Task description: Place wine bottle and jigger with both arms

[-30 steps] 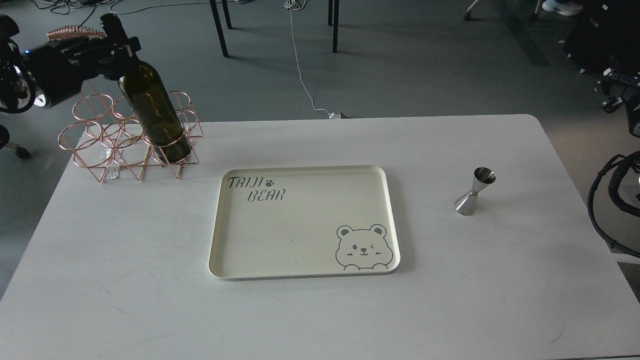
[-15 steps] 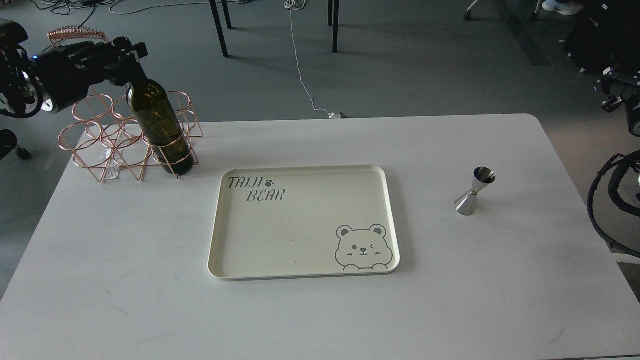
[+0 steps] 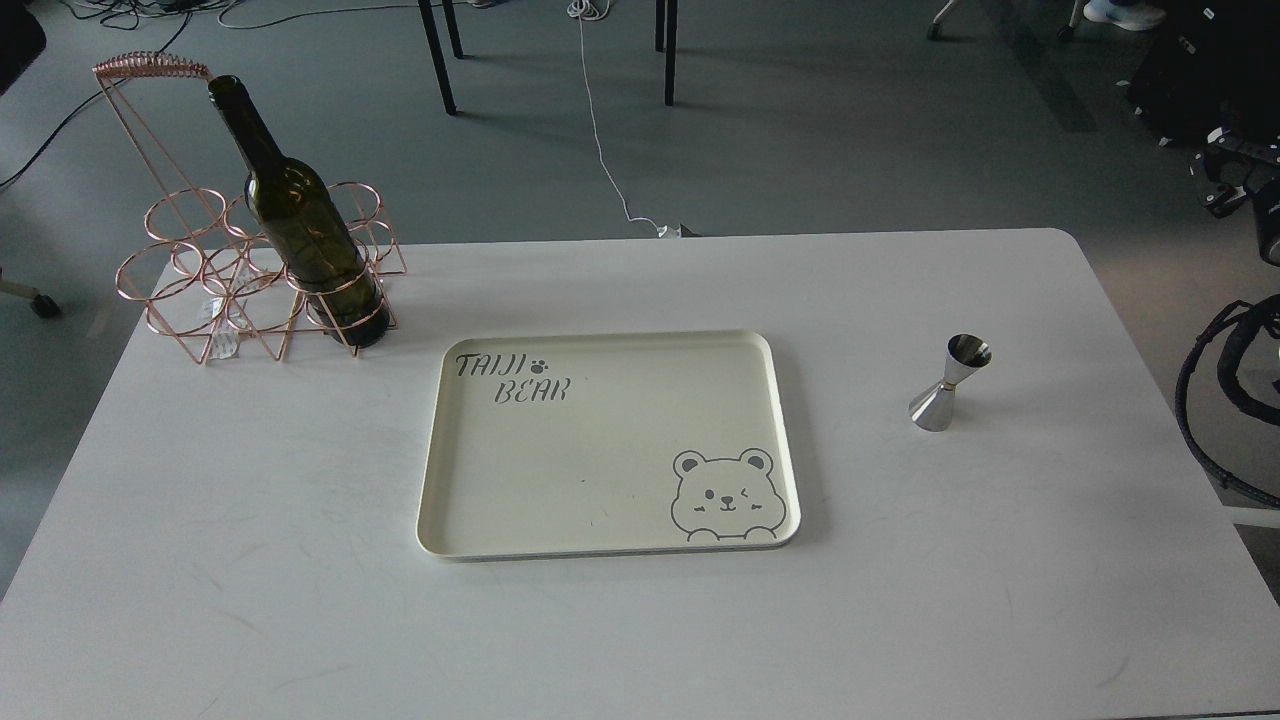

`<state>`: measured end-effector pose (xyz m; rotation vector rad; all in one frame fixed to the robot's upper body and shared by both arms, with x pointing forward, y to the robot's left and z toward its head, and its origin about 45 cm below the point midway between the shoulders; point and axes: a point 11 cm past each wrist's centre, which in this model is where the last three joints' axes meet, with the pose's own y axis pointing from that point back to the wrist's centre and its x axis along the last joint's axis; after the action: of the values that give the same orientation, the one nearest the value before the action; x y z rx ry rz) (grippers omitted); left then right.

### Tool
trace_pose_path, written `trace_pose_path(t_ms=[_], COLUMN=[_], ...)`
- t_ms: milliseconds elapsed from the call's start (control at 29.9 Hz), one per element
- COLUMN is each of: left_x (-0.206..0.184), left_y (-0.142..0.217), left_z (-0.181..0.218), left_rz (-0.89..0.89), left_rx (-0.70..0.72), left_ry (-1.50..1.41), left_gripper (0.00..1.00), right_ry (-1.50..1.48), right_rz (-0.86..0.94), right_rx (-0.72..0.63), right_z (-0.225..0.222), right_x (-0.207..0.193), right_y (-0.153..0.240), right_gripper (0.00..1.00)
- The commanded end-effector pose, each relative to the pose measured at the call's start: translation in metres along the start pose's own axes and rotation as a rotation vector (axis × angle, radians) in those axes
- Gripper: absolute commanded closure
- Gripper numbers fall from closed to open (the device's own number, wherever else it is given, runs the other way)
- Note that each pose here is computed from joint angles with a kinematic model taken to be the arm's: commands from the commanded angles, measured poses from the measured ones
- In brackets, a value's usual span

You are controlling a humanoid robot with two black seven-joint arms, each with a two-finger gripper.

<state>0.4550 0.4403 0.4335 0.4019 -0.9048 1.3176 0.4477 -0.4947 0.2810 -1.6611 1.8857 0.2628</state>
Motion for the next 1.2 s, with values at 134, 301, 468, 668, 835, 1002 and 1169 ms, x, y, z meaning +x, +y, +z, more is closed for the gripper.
trace_pose_path(t_ms=[134, 301, 468, 668, 835, 1002, 1169], left_x=[0.058, 0.088, 0.077, 0.029, -0.005, -0.043, -0.061], left_y=[0.016, 0.043, 0.068, 0.093, 0.121, 0.151, 0.169], left_z=[-0.027, -0.063, -0.101, -0.14, -0.165, -0.189, -0.199], left_rz=[0.25, 0.43, 0.519, 0.527, 0.589, 0.654, 0.685], left_rx=[0.049, 0.056, 0.057, 0.13, 0.153, 0.217, 0.243], left_ry=[0.401, 0.685, 0.885, 1.0, 1.131, 1.23, 1.271], left_gripper=[0.02, 0.02, 0.02, 0.02, 0.02, 0.02, 0.02], right_ry=[0.002, -0.014, -0.09, -0.098, -0.142, -0.194, -0.213], right_rz=[-0.003, 0.02, 0.041, 0.062, 0.092, 0.123, 0.162], right_rx=[0.013, 0.044, 0.101, 0.08, 0.078, 0.001, -0.05], right_z=[-0.006, -0.013, -0.017, -0.005, 0.008, 0.037, 0.067], right_x=[-0.001, 0.003, 0.003, 0.011, 0.016, 0.019, 0.029], right_y=[-0.003, -0.003, -0.005, 0.004, 0.011, 0.021, 0.042], right_gripper=[0.01, 0.01, 0.01, 0.01, 0.01, 0.02, 0.01])
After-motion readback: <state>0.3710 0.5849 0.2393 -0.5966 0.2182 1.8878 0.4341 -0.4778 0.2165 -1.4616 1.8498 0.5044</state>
